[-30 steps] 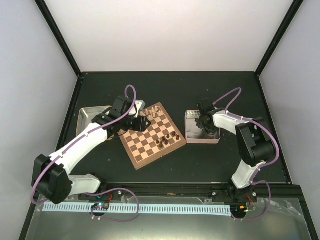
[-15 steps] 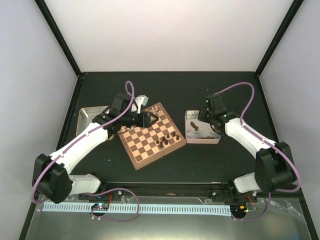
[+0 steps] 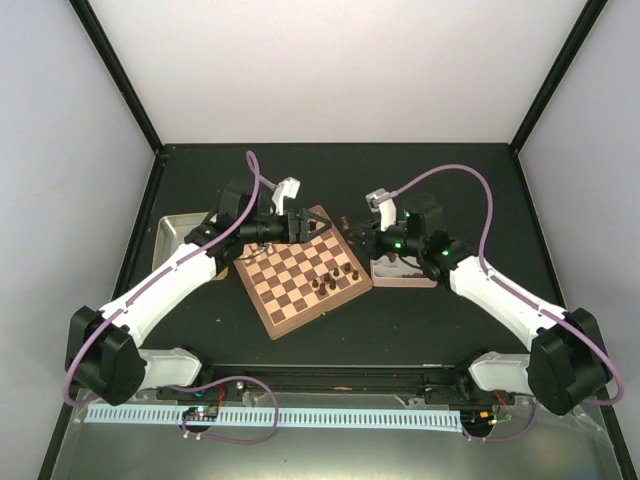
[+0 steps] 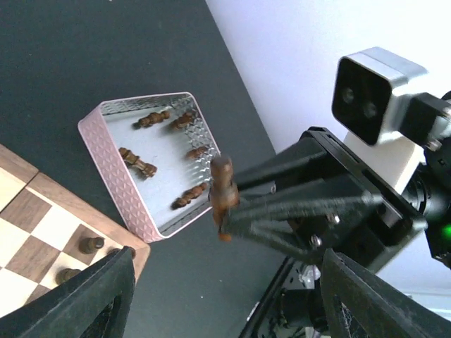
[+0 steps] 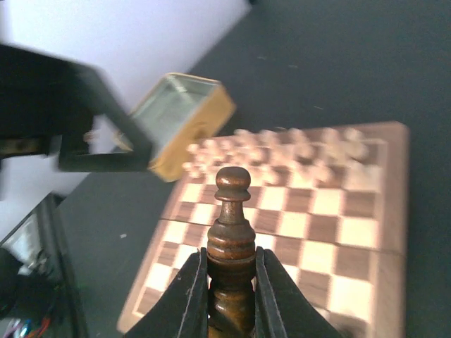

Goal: Set up the chess pieces on the board
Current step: Pick up the chess piece from the storage box.

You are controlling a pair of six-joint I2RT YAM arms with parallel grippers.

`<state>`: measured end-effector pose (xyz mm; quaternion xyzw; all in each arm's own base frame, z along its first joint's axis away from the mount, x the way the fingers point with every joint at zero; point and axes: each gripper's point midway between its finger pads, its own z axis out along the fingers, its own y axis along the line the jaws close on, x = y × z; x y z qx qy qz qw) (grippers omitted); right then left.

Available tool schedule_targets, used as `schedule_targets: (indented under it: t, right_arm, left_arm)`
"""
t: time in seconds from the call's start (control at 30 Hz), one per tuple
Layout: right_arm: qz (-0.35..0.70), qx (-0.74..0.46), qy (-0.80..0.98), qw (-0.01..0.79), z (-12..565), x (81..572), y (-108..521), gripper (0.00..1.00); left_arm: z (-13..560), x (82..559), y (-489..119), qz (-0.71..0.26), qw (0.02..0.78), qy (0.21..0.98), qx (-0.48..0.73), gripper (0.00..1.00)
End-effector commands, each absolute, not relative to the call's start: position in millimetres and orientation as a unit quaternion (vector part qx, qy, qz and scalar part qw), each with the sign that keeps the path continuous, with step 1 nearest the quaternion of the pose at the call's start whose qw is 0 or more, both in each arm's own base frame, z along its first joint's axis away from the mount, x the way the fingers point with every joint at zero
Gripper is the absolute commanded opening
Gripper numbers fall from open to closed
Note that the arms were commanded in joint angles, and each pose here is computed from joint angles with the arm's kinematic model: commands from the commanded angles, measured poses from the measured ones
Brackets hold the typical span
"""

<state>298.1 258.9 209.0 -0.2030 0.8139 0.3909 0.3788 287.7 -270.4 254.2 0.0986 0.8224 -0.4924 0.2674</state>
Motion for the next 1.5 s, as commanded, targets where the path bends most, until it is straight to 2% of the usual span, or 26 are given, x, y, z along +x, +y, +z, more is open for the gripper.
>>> schedule_targets:
  t: [0.0, 0.17, 0.57, 0.63, 0.77, 0.9, 1.0, 1.23, 1.47]
  right_arm:
    - [0.448, -0.332, 0.726, 0.402, 255.2, 272.8, 300.8, 0.13]
    - [0.454, -0.393, 0.703, 0.381, 260.2, 260.4, 324.5, 0.13]
    - [0.461, -0.418, 0.697, 0.357, 254.6, 254.8, 338.9, 0.13]
    - [0.461, -0.416, 0.697, 0.358, 255.1, 255.8, 339.0, 0.13]
    - [0.463, -0.416, 0.695, 0.359, 257.1, 256.5, 340.3, 0.12]
    - [0.465, -0.416, 0.695, 0.356, 257.1, 257.7, 342.1, 0.12]
    - [0.466, -0.416, 0.695, 0.355, 257.0, 257.9, 342.5, 0.12]
    - [0.461, -0.410, 0.703, 0.353, 253.0, 259.0, 340.6, 0.12]
    - [0.408, -0.374, 0.754, 0.353, 231.5, 260.3, 317.8, 0.12]
  left_arm:
    - [288.8, 280.0, -270.8, -0.529, 0.267, 0.797, 0.114, 0.75]
    - [289.2, 279.5, -262.3, -0.533, 0.266, 0.797, 0.102, 0.72]
    - [284.5, 279.7, -250.2, -0.541, 0.255, 0.796, 0.089, 0.26]
    - [282.1, 277.3, -251.6, -0.544, 0.248, 0.796, 0.096, 0.25]
    - [274.0, 273.7, -252.2, -0.540, 0.237, 0.801, 0.106, 0.32]
    - [266.8, 273.5, -253.0, -0.535, 0.228, 0.806, 0.110, 0.33]
    - [264.2, 273.6, -253.9, -0.534, 0.224, 0.807, 0.112, 0.27]
    - [260.4, 271.6, -255.1, -0.532, 0.226, 0.806, 0.127, 0.02]
    - [229.5, 283.5, -217.1, -0.405, 0.292, 0.862, 0.087, 0.02]
